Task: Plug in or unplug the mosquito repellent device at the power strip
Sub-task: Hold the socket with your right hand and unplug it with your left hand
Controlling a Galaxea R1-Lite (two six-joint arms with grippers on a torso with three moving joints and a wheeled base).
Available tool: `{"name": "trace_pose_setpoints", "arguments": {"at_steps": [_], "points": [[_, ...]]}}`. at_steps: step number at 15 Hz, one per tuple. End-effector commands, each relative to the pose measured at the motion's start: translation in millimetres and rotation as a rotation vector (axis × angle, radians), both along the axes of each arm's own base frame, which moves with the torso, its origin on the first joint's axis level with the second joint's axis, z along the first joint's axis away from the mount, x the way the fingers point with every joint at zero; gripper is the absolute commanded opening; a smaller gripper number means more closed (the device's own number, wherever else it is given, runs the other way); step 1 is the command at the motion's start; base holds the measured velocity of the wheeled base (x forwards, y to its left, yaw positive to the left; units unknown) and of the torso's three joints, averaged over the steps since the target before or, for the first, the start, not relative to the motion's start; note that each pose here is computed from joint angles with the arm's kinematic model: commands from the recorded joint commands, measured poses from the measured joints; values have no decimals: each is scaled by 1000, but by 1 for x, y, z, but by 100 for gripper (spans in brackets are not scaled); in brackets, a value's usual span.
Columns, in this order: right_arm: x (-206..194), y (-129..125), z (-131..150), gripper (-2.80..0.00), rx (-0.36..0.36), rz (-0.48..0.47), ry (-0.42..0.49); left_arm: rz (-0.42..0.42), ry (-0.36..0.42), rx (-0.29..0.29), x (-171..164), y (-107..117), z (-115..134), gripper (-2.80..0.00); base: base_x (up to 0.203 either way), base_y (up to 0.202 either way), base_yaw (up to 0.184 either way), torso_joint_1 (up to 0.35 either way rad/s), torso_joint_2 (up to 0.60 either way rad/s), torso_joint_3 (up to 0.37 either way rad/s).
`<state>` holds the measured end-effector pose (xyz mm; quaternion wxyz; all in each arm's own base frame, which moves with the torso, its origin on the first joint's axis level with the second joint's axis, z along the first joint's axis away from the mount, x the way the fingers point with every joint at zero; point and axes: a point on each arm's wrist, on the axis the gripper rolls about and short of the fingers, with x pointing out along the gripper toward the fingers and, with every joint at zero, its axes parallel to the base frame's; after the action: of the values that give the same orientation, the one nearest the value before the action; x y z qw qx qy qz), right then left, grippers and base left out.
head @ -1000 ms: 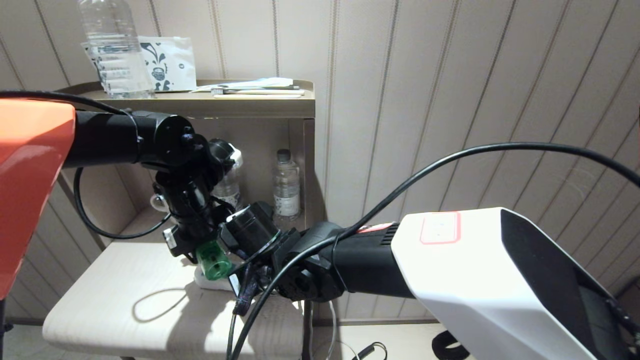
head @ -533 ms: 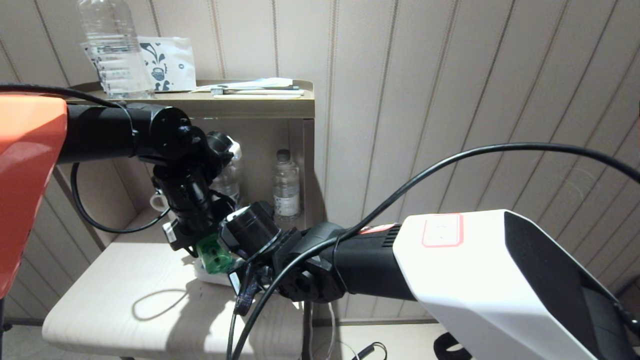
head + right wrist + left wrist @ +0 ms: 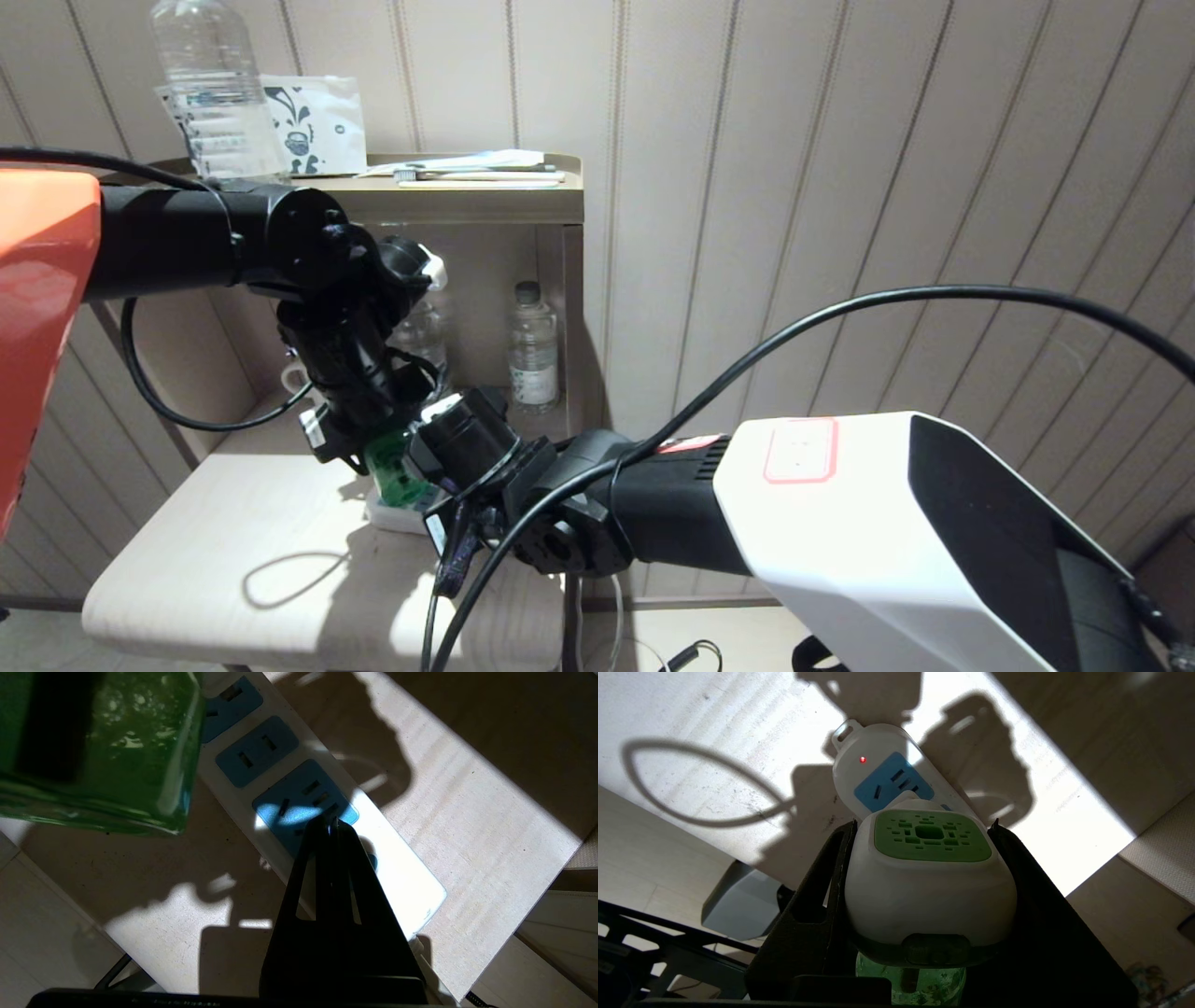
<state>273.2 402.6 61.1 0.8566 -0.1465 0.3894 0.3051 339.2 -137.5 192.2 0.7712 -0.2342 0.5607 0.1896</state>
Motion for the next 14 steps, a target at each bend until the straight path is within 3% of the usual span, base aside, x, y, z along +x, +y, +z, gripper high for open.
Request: {"name": "trace_pose_setpoints", "arguments": {"at_steps": [1, 5, 8, 14], "points": [[0, 1, -8, -280, -14, 1, 12, 4, -2, 2, -2, 1, 2, -280, 0, 0, 0, 0, 0, 0], [0, -2, 17, -280, 30, -5, -22, 9, -7, 24, -3, 7, 5, -280, 0, 0, 0, 0, 0, 0], [-2, -11, 64, -280, 105, -7, -83, 57, -28, 81, -1, 20, 5, -280, 0, 0, 0, 0, 0, 0], [-17, -42, 146, -280, 234, -17, -184, 53, -41, 82, -17, 26, 19, -280, 0, 0, 0, 0, 0, 0]]}}
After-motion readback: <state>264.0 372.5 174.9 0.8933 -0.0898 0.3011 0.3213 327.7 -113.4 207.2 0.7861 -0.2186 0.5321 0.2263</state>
